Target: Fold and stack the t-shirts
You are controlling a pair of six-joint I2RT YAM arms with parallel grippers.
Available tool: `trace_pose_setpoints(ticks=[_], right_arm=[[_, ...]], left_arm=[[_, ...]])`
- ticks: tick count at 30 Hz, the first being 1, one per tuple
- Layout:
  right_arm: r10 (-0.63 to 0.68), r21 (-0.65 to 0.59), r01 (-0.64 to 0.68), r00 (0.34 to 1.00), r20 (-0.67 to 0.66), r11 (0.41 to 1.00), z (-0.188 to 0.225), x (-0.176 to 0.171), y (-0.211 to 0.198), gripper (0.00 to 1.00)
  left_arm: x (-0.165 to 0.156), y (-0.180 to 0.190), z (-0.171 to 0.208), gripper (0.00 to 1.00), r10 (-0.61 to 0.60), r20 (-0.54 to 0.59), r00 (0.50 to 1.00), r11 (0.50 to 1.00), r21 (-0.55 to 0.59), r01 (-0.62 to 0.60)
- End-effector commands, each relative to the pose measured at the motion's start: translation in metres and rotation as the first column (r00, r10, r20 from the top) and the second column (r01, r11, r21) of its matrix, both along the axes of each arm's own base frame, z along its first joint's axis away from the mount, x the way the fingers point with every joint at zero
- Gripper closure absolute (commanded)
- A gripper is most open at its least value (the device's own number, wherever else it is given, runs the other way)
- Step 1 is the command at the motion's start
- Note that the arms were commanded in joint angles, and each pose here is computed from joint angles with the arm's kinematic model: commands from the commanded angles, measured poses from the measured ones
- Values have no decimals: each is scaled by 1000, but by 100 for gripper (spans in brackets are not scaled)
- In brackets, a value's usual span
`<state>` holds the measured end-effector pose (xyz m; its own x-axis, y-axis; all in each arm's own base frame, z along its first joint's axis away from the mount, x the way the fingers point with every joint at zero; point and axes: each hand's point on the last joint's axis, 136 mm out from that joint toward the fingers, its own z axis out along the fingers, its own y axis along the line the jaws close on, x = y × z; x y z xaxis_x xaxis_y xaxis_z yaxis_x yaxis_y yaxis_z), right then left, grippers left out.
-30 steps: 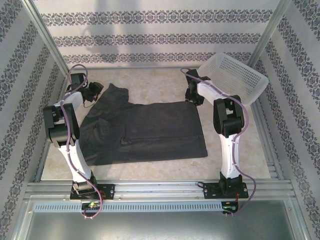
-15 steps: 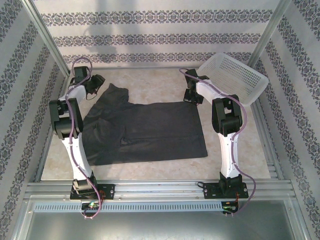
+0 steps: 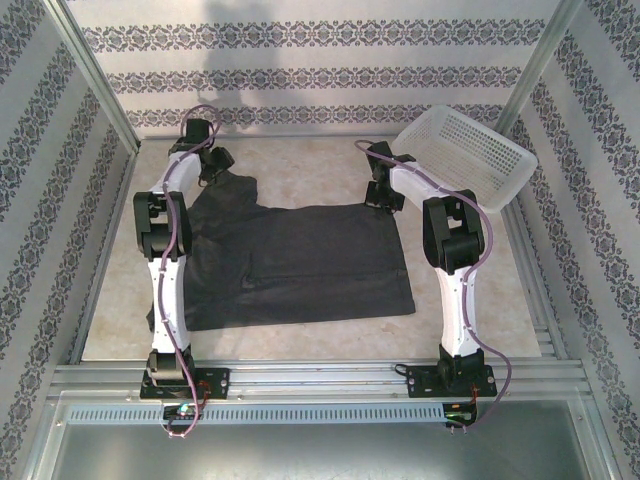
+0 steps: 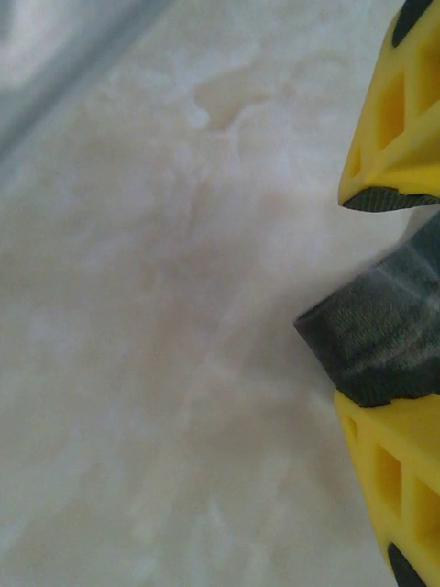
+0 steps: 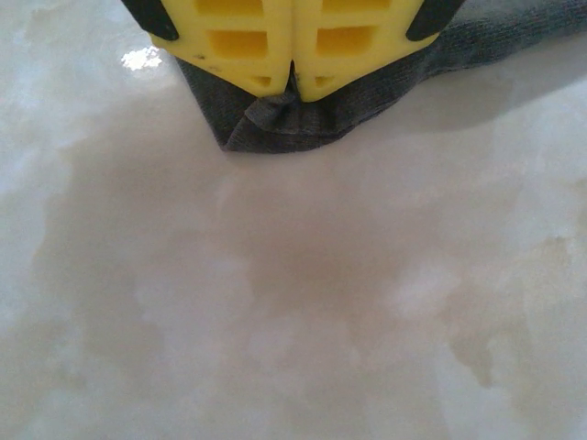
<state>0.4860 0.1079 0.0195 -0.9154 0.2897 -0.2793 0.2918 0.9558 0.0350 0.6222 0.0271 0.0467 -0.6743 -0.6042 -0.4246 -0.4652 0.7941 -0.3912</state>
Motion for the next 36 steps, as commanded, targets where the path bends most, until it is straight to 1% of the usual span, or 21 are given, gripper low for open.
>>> trace_pose_setpoints(ticks=[1,3,8,10,12,15,21,27,29,31,36], right_arm=[[17,21,-17,1000,-20,1000,4,-10,3,100],[18,22,-17,1000,-20,1000,4,-10,3,100],[16,30,-16,1000,10,999,12,-7,2,100],[14,29,-15,999,47,999,21,-3,1,84],[6,30,-8,996,84,1000,31,1,-1,76],[-9,24,6,994,107,1000,38,6,-3,69],[-35,-9,36,996,77,999,30,10,-6,65],[-87,-50,87,996,6,995,13,3,-19,65],[-92,-39,91,996,-11,995,9,4,-20,67],[-97,-57,94,995,-39,994,7,3,-22,69],[-99,-70,96,994,-40,993,8,4,-20,67]], left_arm=[[-25,1,-24,52,-17,-146,989,999,40,23],[-25,-5,-26,59,-29,-158,987,999,27,34],[-35,-6,-38,86,-21,-245,969,999,21,27],[-33,-6,-30,94,-26,-229,973,999,33,34],[-31,-6,-21,99,-33,-210,977,998,36,41],[-28,-6,-8,100,-42,-186,982,998,43,51],[-28,-9,9,100,-55,-160,986,997,47,63],[-28,-14,21,100,-55,-142,988,998,30,59],[-28,-15,26,100,-53,-133,990,998,24,56],[-28,-15,30,100,-52,-128,990,998,24,55],[-30,-16,32,100,-54,-129,990,998,16,57]])
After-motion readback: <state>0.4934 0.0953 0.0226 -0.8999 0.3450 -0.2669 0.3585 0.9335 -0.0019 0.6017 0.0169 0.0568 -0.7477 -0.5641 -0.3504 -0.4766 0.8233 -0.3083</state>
